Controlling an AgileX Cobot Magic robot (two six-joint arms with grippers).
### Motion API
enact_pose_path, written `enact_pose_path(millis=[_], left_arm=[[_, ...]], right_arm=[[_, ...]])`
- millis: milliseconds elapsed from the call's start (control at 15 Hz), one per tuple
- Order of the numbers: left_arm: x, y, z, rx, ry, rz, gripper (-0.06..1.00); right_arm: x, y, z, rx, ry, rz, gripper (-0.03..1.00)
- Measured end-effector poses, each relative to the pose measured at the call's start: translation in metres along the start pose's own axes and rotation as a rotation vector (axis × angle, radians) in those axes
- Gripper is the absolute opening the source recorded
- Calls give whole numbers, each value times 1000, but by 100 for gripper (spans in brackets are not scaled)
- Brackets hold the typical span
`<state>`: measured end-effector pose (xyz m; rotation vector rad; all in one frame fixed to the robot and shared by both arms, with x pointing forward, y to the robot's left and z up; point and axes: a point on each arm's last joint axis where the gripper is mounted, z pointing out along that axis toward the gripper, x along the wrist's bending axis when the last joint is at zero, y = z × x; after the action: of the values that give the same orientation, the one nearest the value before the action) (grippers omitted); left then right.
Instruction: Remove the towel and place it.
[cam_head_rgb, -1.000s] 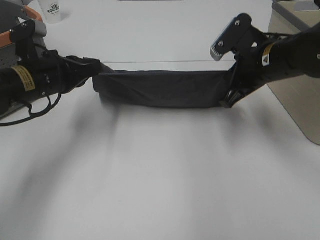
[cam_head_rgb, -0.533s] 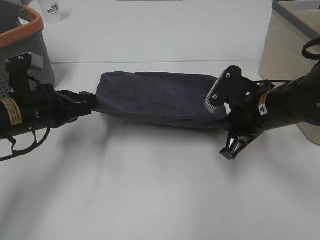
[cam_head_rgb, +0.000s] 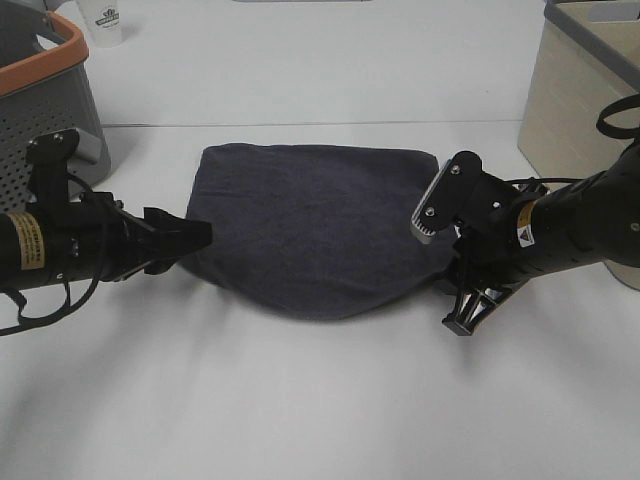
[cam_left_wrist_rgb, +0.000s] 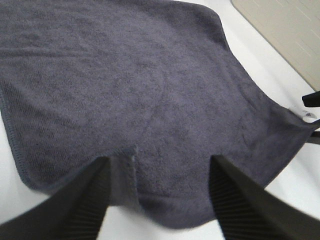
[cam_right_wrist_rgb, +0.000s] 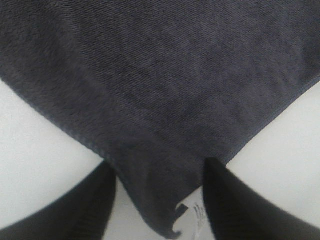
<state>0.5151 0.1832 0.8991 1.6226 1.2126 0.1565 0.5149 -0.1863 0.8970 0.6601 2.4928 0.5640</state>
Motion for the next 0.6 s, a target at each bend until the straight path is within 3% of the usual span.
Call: enact_pose_path(millis=[67,133,267,400,600], left_arm=[[-1,1,-1,3,-8,-24,70],[-4,3,-3,2,-16,-41,75],[-10,10,-11,13,-16,-46,78],[-14,18,-22,30,44,-50,78],[-18,42,-43,7,175,-19,78]], right_arm=[[-1,1,-4,-5,-7,-2,70],[-3,3,-9,-7,-16,-2,75],[-7,6,-22,2,-36,-3,77],[-11,8,-38,17,-58,2,78],[-23,24,-65,-70,-129,19,78]])
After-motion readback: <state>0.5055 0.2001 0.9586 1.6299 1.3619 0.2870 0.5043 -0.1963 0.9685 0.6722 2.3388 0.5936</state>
